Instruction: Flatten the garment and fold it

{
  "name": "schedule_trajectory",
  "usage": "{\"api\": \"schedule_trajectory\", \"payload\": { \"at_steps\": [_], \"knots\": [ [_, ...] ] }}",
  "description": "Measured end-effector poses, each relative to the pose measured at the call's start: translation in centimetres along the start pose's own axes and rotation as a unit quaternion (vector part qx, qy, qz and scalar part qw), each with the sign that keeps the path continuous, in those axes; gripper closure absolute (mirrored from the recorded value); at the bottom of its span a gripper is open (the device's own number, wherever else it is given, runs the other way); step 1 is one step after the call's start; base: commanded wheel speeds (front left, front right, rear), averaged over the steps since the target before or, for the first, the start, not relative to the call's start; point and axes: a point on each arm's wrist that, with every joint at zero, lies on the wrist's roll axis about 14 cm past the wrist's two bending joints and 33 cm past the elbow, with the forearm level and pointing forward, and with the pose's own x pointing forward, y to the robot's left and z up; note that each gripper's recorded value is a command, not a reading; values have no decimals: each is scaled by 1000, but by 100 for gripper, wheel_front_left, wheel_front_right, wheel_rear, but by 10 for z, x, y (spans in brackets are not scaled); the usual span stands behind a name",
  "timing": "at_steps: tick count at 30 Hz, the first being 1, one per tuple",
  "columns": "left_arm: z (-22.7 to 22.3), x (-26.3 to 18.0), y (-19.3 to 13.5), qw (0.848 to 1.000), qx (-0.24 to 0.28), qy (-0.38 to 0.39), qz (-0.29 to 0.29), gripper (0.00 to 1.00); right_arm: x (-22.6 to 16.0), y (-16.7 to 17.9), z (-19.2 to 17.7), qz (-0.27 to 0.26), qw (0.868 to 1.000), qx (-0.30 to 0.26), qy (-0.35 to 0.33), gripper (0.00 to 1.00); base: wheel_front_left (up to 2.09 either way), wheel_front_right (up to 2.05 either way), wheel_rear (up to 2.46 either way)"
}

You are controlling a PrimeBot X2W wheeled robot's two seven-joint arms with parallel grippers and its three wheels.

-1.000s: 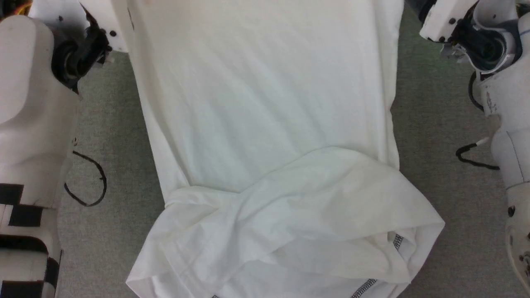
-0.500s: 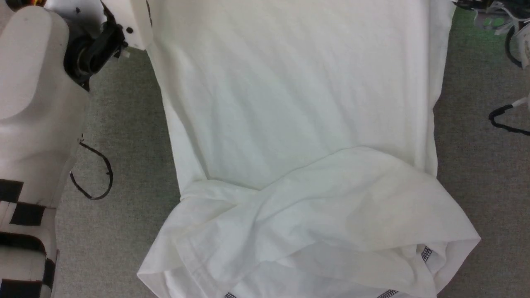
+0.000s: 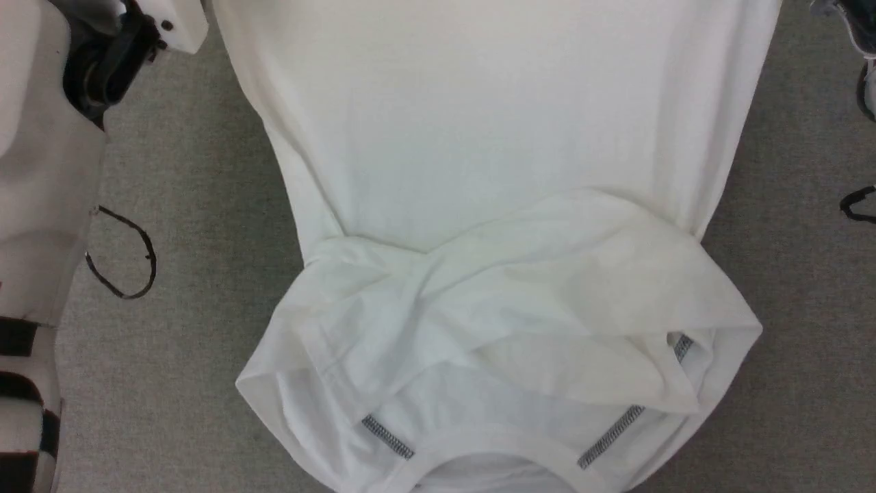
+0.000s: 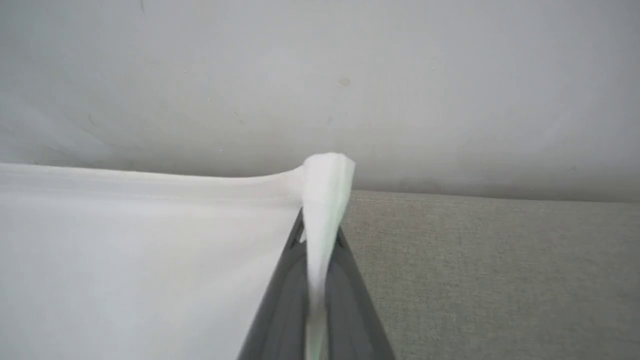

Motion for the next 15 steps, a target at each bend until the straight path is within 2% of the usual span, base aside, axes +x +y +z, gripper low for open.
{"api": "schedule_trajectory", "payload": {
  "at_steps": [4,9,12,15],
  "knots": [
    [45,-11,4,997,7,-70,12,100,-25,5,61,2,994,-17,-112,100,0,0,0],
    [95,-33,8,989,-8,-149,26,100,-64,22,118,17,974,-47,-220,100,0,0,0],
    [103,-51,11,982,-42,-181,33,100,-86,35,127,35,964,-61,-256,100,0,0,0],
    [85,-71,11,977,-97,-188,38,100,-105,40,107,51,961,-70,-261,100,0,0,0]
  ]
}}
